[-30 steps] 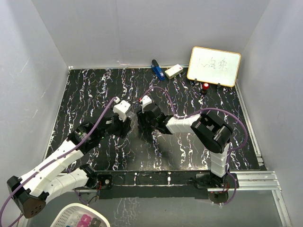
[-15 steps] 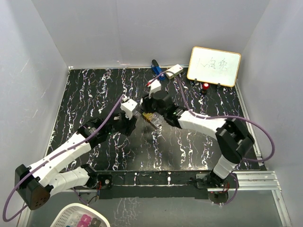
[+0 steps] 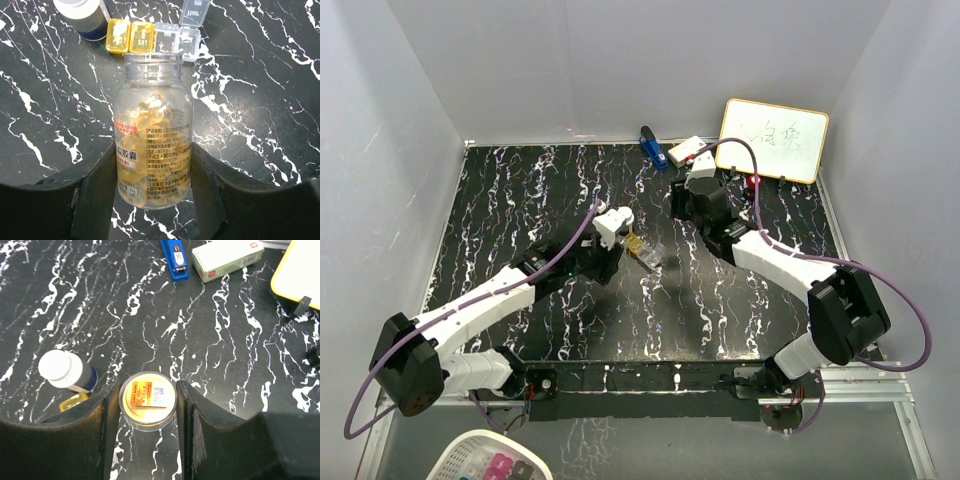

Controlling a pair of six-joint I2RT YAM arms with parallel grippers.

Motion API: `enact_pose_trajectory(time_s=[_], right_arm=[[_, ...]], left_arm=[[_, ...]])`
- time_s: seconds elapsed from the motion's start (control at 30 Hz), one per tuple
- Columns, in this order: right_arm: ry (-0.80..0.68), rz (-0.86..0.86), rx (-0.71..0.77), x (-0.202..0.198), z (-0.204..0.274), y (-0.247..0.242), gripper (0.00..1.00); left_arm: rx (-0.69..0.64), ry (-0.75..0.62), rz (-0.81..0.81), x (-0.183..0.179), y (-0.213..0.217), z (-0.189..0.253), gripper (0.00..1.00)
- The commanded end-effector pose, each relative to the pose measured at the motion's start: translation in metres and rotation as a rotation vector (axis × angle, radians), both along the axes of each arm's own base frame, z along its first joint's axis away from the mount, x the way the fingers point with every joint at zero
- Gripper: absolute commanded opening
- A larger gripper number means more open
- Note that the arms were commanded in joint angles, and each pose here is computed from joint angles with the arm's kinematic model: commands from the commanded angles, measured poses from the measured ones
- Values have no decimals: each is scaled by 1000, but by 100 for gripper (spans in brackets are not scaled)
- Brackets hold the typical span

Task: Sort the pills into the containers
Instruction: Move the pill container to the center of the board, then pour the pill into the pill container.

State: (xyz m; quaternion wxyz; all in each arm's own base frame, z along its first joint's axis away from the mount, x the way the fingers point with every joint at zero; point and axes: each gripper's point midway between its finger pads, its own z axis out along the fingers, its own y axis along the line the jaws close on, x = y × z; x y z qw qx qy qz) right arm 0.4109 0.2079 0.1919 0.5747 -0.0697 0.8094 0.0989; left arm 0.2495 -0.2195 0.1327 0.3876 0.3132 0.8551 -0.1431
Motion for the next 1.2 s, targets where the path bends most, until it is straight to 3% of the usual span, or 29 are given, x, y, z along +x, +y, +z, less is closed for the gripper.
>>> enact_pose_trajectory(time_s=[0.0,0.53,1.17], right_arm=[[-30,-70,22,2,10,-17,0],[-26,-115,58,-13,11,-31,0],[-31,-143,53,-20,9,-40,0]], left_arm=[[-82,-49,-33,7,-18,8,0],[19,133,-87,-8,-39,-53,0],[201,220,-73,8,-45,-59,0]])
